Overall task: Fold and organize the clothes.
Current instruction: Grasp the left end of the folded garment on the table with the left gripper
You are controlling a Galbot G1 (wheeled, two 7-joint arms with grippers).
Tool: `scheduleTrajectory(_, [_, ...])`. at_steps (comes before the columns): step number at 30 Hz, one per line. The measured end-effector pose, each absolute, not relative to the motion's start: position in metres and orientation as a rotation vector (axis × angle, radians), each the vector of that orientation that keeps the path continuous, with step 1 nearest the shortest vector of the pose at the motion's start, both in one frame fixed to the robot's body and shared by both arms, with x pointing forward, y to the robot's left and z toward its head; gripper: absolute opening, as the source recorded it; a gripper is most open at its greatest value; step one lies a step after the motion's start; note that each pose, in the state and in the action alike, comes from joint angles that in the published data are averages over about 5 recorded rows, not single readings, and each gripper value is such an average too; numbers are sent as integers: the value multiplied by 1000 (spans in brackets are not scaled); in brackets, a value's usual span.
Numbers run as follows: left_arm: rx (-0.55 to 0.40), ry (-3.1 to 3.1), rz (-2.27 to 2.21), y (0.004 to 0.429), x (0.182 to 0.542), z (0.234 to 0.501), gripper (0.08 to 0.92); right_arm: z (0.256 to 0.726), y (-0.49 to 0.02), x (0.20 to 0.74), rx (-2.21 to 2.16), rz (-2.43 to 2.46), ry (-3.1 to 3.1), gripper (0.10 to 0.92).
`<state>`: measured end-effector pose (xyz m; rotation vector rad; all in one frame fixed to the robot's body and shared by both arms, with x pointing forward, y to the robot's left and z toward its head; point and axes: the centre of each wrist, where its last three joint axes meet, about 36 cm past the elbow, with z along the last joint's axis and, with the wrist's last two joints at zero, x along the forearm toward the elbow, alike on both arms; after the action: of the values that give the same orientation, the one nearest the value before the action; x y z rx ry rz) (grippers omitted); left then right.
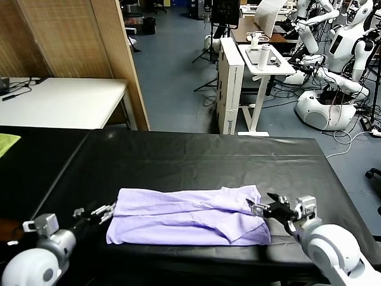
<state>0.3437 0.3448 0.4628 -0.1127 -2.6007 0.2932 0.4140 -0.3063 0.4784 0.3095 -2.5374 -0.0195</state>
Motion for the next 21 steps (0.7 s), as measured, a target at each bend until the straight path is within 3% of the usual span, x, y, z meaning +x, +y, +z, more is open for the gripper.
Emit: scheduleTrajectory(21, [-105, -2538, 342, 346, 382, 427, 907, 448, -304, 436, 276, -52, -2484, 907])
